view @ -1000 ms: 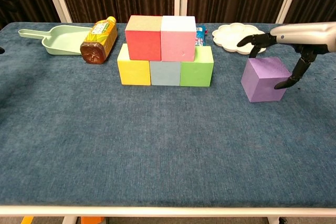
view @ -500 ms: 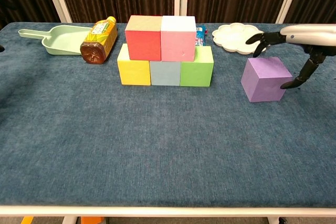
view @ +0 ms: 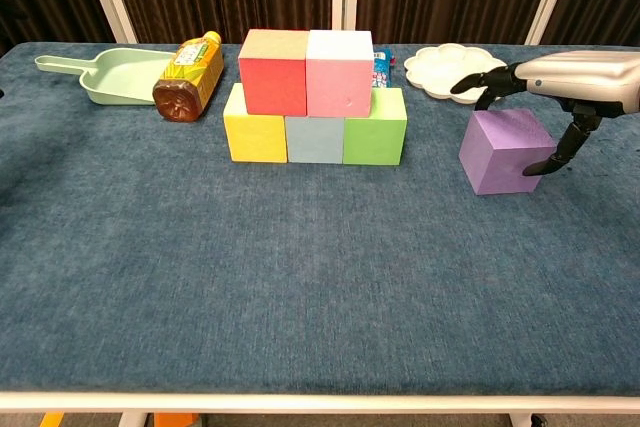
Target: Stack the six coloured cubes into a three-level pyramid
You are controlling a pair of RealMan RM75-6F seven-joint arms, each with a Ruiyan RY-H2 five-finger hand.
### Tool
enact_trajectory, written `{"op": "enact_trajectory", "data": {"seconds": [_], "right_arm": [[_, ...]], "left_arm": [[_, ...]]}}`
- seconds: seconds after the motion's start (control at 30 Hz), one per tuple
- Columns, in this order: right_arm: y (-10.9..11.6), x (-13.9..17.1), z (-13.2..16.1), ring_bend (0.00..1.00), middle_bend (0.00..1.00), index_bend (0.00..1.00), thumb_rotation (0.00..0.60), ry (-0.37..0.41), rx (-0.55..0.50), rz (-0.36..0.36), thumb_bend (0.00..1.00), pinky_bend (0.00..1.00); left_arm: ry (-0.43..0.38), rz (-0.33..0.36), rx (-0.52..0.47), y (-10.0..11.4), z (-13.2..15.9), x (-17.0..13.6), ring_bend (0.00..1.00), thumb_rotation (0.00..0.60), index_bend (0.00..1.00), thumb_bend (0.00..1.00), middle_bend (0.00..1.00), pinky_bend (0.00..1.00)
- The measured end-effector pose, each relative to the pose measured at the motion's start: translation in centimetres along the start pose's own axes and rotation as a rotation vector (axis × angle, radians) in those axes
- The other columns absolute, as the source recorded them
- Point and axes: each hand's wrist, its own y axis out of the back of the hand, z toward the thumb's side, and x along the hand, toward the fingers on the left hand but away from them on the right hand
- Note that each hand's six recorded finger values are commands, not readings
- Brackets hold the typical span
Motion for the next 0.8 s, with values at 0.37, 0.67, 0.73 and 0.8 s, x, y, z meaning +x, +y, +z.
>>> {"op": "enact_trajectory", "data": {"seconds": [0.37, 0.67, 0.73, 0.8], "right_arm": [[4.4, 2.9, 0.7, 0.02, 0.4, 0.14, 0.6, 0.029, -0.017, -0.132, 0.15, 0.0], [12.0, 5.4, 2.3, 0.03, 0.41, 0.14, 0.6, 0.024, -0.111, -0.16, 0.15, 0.0], [13.0, 4.7, 2.8, 0.03, 0.4, 0.14, 0.6, 0.021, -0.125, -0.14, 0.15, 0.0], [14.0, 3.6, 3.4, 0.03, 0.4, 0.14, 0.6, 0.021, -0.139, -0.121, 0.15, 0.0]], "left_arm": [[0.0, 0.018, 0.0, 0.8, -0.2, -0.3, 0.13, 0.6, 0.0, 0.09, 0.07, 0.14], [-0.003, 0.013, 0.01, 0.8, 0.0, -0.4, 0.13, 0.6, 0.0, 0.09, 0.07, 0.14], [-0.001, 0.012, 0.01, 0.8, 0.0, -0.4, 0.13, 0.6, 0.0, 0.09, 0.07, 0.14], [0.001, 0.011, 0.011, 0.9, 0.0, -0.4, 0.13, 0.6, 0.0, 0.09, 0.07, 0.14]]}}
